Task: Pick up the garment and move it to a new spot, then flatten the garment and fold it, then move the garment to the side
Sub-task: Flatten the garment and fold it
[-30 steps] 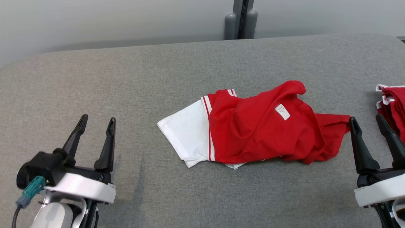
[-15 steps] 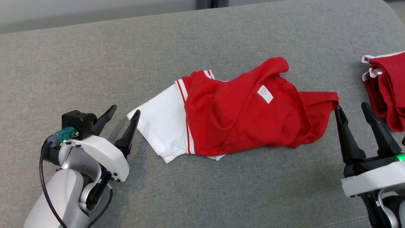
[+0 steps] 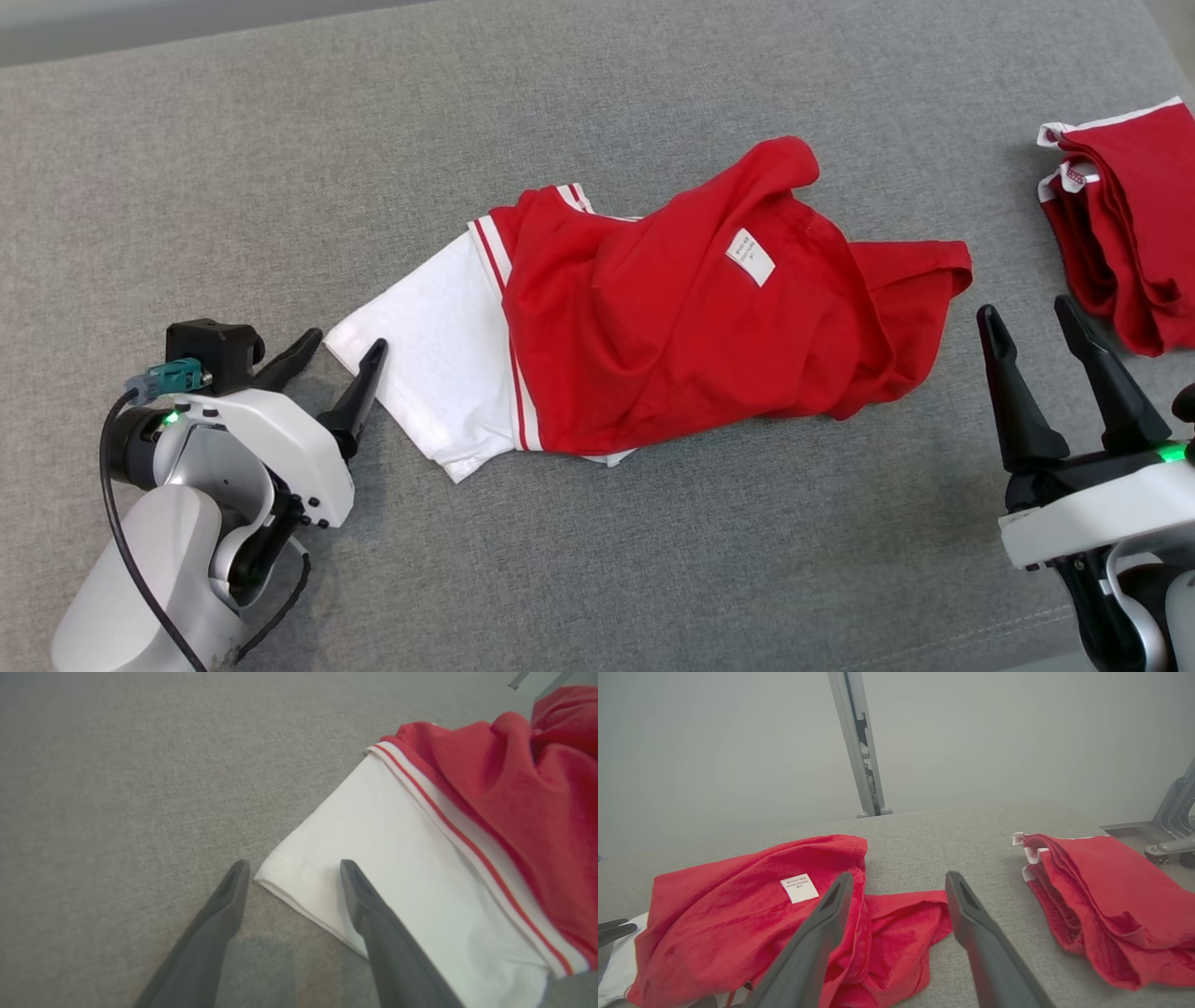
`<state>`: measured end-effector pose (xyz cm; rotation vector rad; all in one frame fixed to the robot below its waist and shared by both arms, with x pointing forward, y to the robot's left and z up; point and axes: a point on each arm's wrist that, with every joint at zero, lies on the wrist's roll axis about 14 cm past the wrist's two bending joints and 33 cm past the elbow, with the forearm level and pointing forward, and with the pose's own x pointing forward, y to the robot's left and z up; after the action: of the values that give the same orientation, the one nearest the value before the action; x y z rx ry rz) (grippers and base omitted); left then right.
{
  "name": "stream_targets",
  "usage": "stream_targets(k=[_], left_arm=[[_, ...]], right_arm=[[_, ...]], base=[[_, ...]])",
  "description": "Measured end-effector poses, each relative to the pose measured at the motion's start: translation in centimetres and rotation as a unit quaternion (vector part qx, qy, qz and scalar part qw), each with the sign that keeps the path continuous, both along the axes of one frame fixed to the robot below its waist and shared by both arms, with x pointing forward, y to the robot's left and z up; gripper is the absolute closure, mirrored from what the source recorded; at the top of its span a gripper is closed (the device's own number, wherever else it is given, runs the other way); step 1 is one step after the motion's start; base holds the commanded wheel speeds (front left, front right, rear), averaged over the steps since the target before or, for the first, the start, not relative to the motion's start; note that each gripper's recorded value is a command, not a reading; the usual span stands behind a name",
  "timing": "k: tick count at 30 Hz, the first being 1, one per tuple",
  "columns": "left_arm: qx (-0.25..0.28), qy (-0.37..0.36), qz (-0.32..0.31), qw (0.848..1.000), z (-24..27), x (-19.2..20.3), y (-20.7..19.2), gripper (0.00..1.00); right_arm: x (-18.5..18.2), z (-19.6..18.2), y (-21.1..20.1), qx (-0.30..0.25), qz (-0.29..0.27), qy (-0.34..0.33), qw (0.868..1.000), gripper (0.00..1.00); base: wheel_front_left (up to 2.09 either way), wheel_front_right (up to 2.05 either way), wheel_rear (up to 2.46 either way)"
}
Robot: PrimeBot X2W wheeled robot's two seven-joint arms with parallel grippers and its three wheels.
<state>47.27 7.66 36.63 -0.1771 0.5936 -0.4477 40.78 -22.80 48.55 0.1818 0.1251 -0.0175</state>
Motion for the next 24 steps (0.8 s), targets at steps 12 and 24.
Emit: stream_targets(k=[12, 24], left_arm=[[0.005, 0.003, -0.012, 1.000, -0.7, 0.2, -0.1, 1.00], [-0.006, -0.018, -0.012, 1.000, -0.4, 1.1, -0.4, 1.00]], right_arm=[[2.5, -0.3, -0.1, -0.020, 0.035, 0.018, 0.999, 0.00], [8.1, -5.5, 3.7, -0.029, 0.146, 0.117, 0.982, 0.00]], base=[[0.00, 0.00, 0.00], [0.00, 0.00, 0.00]])
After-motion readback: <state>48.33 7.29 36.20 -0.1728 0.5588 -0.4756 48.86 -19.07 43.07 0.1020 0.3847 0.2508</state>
